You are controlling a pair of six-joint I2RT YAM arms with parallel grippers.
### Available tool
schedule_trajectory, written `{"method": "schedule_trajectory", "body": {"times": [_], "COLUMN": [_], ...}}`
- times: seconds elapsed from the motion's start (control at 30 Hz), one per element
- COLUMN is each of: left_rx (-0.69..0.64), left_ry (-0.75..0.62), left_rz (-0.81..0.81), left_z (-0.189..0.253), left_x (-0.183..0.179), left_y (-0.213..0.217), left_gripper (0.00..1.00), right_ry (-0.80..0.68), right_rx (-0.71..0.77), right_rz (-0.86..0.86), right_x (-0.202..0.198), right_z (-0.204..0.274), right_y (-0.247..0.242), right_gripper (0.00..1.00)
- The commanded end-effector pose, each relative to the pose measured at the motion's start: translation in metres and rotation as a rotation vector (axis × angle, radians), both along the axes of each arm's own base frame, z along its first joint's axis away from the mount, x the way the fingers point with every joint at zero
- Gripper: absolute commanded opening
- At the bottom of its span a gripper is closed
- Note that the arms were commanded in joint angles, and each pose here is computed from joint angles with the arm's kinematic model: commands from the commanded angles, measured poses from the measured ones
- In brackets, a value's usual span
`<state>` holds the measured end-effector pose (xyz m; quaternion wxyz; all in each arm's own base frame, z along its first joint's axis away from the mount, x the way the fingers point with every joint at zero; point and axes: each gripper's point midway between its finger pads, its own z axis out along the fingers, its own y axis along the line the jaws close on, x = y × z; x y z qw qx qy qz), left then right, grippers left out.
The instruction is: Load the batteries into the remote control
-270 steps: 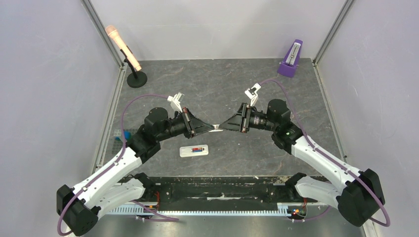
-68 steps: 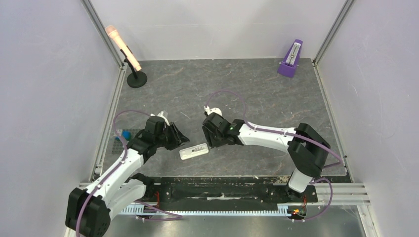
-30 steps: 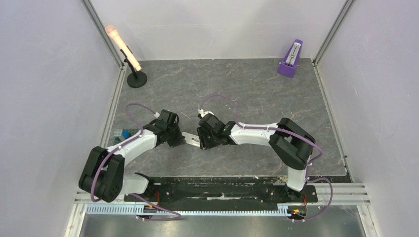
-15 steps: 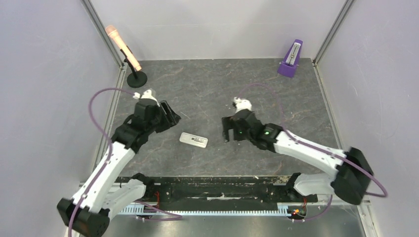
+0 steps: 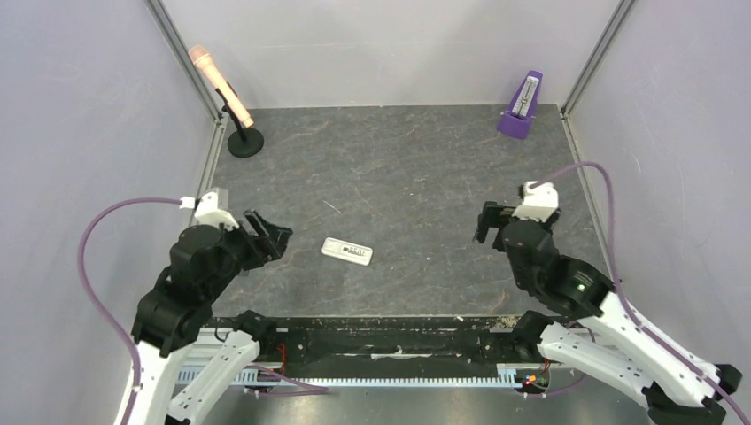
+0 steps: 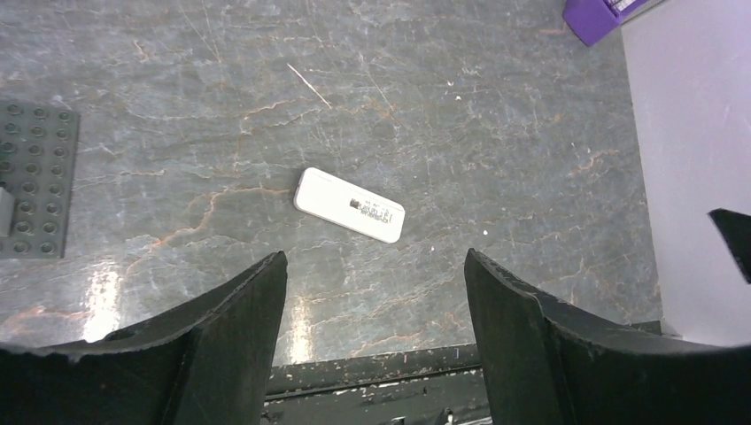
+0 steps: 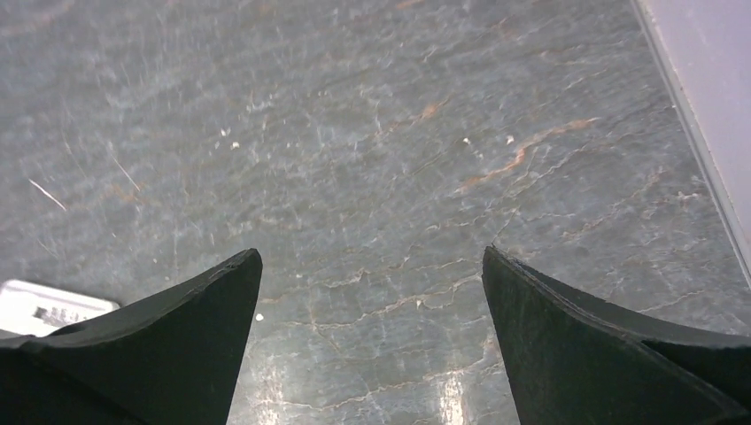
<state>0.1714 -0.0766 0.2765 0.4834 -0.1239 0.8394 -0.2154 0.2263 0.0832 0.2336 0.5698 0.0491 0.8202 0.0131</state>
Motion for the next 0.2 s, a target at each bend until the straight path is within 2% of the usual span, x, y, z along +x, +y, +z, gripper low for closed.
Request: {"method": "schedule_trajectory", "body": {"times": [0.0, 0.17], "left_rx": [0.046, 0.039], "left_ry": [-0.047, -0.067], "left_rz": [0.009, 0.014], "left_z": [0.011, 0.013], "left_x": [-0.022, -0.034], "left_y": [0.018, 0.023], "left_gripper": [0.80, 0.81], "right_ry": [-0.076, -0.097], "right_rx": [0.051, 0.126], "right_rz": [-0.092, -0.077], "right_x": [-0.012, -0.023], "right_z": [0.032, 0.044], "right_y": [-0.030, -0.035], "right_gripper": [0.98, 0.98]}}
